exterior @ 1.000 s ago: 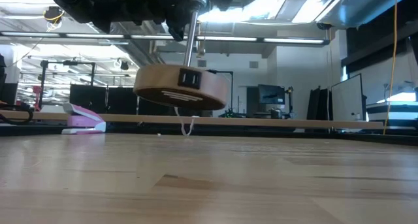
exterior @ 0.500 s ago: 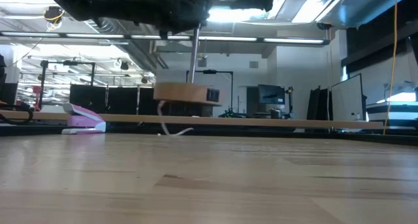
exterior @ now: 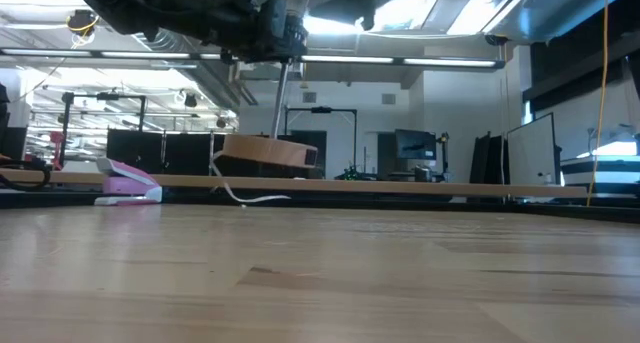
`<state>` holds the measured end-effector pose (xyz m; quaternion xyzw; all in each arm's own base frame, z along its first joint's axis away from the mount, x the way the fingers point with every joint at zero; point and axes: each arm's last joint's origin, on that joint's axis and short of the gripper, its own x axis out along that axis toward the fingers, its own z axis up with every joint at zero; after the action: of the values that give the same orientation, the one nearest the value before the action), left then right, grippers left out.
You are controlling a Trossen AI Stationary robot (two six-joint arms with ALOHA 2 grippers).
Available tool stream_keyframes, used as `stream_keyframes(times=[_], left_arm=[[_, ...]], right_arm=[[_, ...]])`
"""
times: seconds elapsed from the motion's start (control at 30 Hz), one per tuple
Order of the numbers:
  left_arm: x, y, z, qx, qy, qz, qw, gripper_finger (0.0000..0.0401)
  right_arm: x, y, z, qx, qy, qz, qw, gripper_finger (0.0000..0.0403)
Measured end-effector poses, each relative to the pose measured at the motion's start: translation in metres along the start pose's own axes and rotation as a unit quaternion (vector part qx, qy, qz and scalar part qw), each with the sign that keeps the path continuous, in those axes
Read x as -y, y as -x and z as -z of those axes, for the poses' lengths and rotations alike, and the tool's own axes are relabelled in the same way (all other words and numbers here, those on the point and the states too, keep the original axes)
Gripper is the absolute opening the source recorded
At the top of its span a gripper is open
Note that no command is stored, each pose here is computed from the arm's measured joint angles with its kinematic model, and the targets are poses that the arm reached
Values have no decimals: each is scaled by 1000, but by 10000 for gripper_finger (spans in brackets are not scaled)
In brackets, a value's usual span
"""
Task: Screw lightbulb
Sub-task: Remove the white lightbulb from the brown lamp
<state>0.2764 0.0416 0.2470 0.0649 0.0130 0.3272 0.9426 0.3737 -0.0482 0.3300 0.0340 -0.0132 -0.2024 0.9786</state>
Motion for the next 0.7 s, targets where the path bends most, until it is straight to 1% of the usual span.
stream_keyframes(times=[0.17,0.27,0.37,0.53,0.57,0.7], left_arm=[[1,0,1,-5,-1,3,1000,150],[1,0,2,-11,-3,4,1000,146],[3,1,3,-12,-2,14,1000,143],[7,3,2,-8,-4,34,999,146],[9,4,1,-7,-3,41,999,147],[13,6,0,-4,3,65,998,142]], right_arm=[[-2,-8,5,30,6,0,1000,358],[-2,-9,4,37,16,0,999,343],[-2,-9,5,34,26,0,999,299],[-3,-9,7,27,36,-17,999,180],[-4,-9,7,25,41,-25,999,171],[-6,-7,7,17,45,-62,997,170]])
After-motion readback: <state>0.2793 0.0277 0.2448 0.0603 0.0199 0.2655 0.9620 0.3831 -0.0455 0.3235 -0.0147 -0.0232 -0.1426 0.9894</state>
